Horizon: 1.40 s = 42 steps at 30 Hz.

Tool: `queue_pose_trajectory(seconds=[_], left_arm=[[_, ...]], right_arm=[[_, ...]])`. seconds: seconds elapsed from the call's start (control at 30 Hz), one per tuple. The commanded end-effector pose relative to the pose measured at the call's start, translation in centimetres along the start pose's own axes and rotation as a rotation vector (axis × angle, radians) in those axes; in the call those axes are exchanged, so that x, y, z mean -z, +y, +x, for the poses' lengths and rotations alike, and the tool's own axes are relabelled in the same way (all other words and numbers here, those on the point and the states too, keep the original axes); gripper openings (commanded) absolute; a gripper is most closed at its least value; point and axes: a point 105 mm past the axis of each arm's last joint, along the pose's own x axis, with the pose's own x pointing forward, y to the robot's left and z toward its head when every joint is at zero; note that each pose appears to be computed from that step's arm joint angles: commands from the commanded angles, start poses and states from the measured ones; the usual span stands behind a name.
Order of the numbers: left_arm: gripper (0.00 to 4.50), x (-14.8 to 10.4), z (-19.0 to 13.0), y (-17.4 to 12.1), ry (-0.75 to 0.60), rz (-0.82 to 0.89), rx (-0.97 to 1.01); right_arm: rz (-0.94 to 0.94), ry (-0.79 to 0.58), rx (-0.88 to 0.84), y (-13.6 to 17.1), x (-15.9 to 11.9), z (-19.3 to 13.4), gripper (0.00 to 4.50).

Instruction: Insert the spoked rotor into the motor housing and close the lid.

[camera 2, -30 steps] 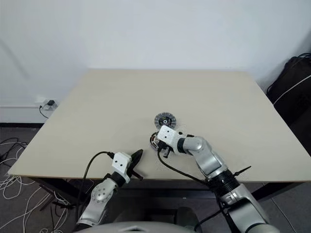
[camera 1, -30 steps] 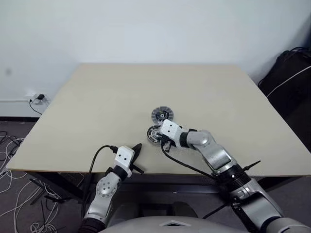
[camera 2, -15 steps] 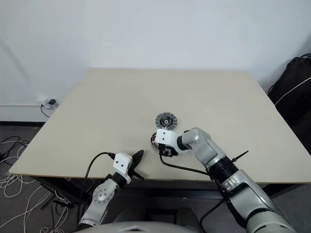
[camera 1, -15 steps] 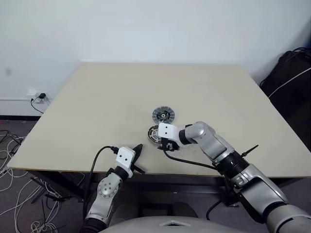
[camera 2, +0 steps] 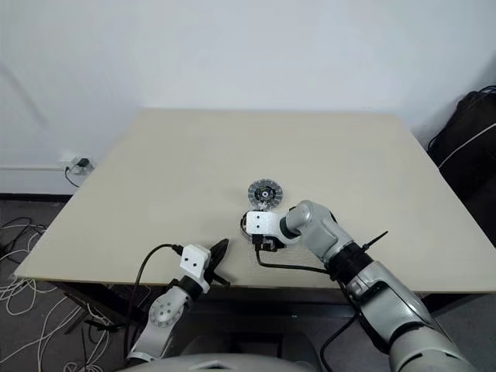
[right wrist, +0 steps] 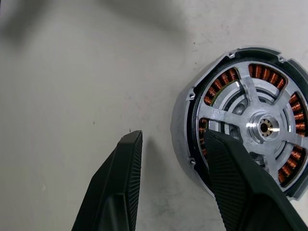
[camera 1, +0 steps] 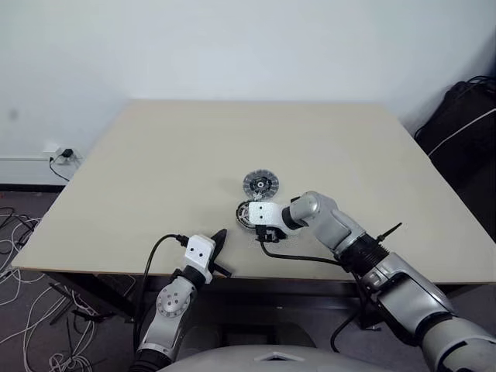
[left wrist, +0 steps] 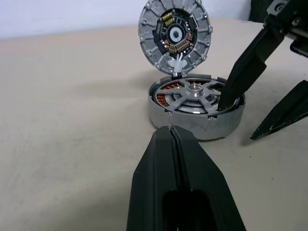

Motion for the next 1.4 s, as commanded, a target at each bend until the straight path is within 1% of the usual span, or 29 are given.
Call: queue_pose_trajectory(seconds=[0.03,0.07,0.17,0.3,0.33,0.6,0.7,0.8,0.9,1.03,1.2,1.4], left_arm=[[0.0,-1.1,0.6,-0.3,-0.052,0.011,0.002],[0.0,-1.1,0.6,-0.3,-0.052,0.01,0.002],[0.0,-1.1,0.6,-0.3,-0.051,0.009,0.002],[0.0,-1.1,0.6,-0.4,-0.05,0.007,0.003],[0.0,-1.0,0.6,-0.4,-0.05,0.007,0.003],[0.0,-1.0,0.7,-0.5,-0.047,0.006,0.013],[0.0,-1.0,0.8,-0.6,-0.046,0.006,0.02],[0.0,-1.0,0.9,-0.8,-0.044,0.005,0.03],[0.0,-0.9,0.9,-1.0,-0.042,0.0,0.036],[0.0,-0.8,0.8,-1.2,-0.039,-0.005,0.04],[0.0,-0.6,0.8,-1.5,-0.03,-0.016,0.052],[0.0,-0.4,1.0,-2.0,-0.022,-0.021,0.085]], right_arm=[[-0.041,0.065,0.04,-0.9,0.6,-0.4,2.15],[-0.045,0.071,0.039,-0.9,0.6,-0.3,2.15],[-0.058,0.088,0.042,-0.8,0.8,-0.3,1.56],[-0.062,0.094,0.046,-0.8,0.8,-0.3,0.23],[-0.062,0.095,0.046,-0.8,0.8,-0.3,0.1],[-0.046,0.082,0.072,-1.1,0.7,-0.6,0.1],[-0.013,0.019,0.137,-1.8,0.1,-1.1,0.1],[0.039,-0.059,0.178,-1.7,-0.7,-2.1,0.1],[0.101,-0.122,0.228,-1.2,-1.1,-3.3,0.1],[0.236,-0.188,0.303,0.1,-1.5,-5.0,0.1],[0.386,-0.207,0.309,3.0,-1.5,-6.5,0.1],[0.524,-0.207,0.348,3.7,-1.3,-8.3,0.1]])
